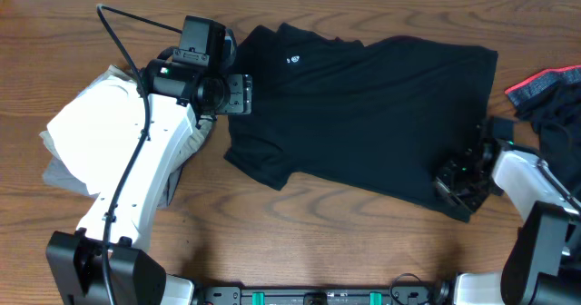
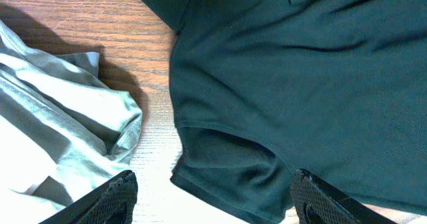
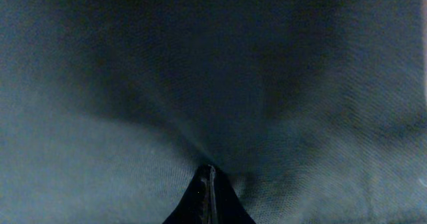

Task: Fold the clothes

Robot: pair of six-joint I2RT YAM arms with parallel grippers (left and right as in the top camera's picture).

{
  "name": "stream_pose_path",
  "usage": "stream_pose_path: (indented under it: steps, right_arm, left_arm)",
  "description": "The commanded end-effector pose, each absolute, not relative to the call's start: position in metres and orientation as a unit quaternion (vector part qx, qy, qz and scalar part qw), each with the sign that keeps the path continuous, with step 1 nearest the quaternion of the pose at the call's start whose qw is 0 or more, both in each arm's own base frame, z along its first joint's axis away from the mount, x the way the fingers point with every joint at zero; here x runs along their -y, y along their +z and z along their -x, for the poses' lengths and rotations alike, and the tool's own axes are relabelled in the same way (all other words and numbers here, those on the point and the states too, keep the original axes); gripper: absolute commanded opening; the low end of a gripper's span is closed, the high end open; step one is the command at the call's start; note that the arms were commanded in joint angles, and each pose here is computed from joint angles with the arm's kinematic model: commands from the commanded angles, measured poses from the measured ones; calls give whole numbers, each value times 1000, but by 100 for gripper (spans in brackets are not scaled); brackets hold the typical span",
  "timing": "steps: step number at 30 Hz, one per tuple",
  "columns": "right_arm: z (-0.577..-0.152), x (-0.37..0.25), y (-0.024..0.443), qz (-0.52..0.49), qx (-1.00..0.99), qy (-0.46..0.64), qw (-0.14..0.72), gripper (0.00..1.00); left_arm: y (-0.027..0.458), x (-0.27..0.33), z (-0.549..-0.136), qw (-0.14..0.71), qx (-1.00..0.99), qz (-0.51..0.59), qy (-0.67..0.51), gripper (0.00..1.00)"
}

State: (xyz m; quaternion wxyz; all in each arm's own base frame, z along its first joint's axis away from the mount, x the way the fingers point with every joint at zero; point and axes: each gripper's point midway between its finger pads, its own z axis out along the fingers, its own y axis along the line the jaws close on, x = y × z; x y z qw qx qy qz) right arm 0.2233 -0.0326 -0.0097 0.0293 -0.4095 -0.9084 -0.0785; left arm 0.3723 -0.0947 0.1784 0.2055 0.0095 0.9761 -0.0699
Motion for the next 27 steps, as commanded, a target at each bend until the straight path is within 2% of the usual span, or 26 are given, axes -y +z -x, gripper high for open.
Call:
stream_pose_path:
  steps: [1,4,8,15,20,27]
  right_arm:
    - [-162,92,-34,489,865,82,74,1]
    - [-151,116,-32,519,846,96,73,1]
    - [-165,122,-29,471,879,37,60,1]
    - [-206,99,-13,398,913,-86,13,22]
    - [-243,88,28,371,913,-160,-57,38]
    - [-258,90,80,354,911,-167,-130,46]
  left_arm:
    - [189,94,-372,220,-973,-18,-69,76]
    - [189,93,-370,218,-973,-18,-68,76]
    - [187,93,-367,211,-975,-18,-67,76]
    - [175,97,-343,156,-984,-17,-83,76]
    - [146,105,-307,75,-990,-19,-115,76]
    - [92,109,-263,-15,-990,20,-136,76]
